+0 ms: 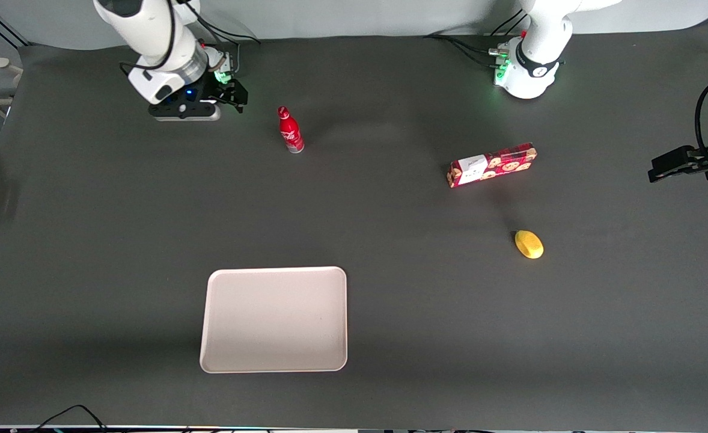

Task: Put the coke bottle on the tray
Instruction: 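Move the open right gripper over the red Coca-Cola bottle, then lower the right gripper around the bottle's neck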

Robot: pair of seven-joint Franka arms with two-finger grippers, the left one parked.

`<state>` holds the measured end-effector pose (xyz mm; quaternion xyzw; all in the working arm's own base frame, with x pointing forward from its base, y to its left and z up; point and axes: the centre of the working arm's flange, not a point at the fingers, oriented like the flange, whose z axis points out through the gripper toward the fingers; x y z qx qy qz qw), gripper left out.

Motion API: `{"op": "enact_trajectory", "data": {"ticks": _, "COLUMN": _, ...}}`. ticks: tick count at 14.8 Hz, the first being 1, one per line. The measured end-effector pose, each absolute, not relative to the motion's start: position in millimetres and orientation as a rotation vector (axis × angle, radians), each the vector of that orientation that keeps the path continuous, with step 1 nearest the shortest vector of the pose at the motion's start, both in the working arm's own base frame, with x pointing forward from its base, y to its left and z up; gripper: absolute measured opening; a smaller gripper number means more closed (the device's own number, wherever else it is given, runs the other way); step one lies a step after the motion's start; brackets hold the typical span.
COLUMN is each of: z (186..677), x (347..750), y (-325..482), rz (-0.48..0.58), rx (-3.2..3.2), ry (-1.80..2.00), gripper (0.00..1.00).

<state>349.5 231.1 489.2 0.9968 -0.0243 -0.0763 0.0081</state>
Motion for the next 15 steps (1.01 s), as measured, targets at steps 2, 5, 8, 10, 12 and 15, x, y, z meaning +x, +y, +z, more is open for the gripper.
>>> {"op": "enact_trajectory", "data": {"ticks": 2, "z": 473.9, "x": 332.0, "y": 247.4, "rz": -0.240, "rx": 3.110, "ry": -0.072, "gripper": 1.00}}
{"op": "enact_trajectory", "data": {"ticks": 5, "z": 454.6, "x": 312.0, "y": 265.2, "rz": -0.256, "rx": 3.105, "ry": -0.063, "gripper": 1.00}}
{"op": "enact_trajectory", "data": {"ticks": 8, "z": 434.5, "x": 297.8, "y": 282.4, "rz": -0.256, "rx": 3.110, "ry": -0.054, "gripper": 1.00}}
{"op": "enact_trajectory", "data": {"ticks": 10, "z": 416.3, "x": 286.3, "y": 290.6, "rz": -0.263, "rx": 3.094, "ry": -0.048, "gripper": 1.00}}
{"op": "enact_trajectory", "data": {"ticks": 12, "z": 404.7, "x": 280.6, "y": 291.1, "rz": -0.280, "rx": 3.087, "ry": -0.054, "gripper": 1.00}}
{"op": "enact_trajectory", "data": {"ticks": 15, "z": 389.1, "x": 272.4, "y": 296.3, "rz": -0.275, "rx": 3.096, "ry": -0.052, "gripper": 1.00}}
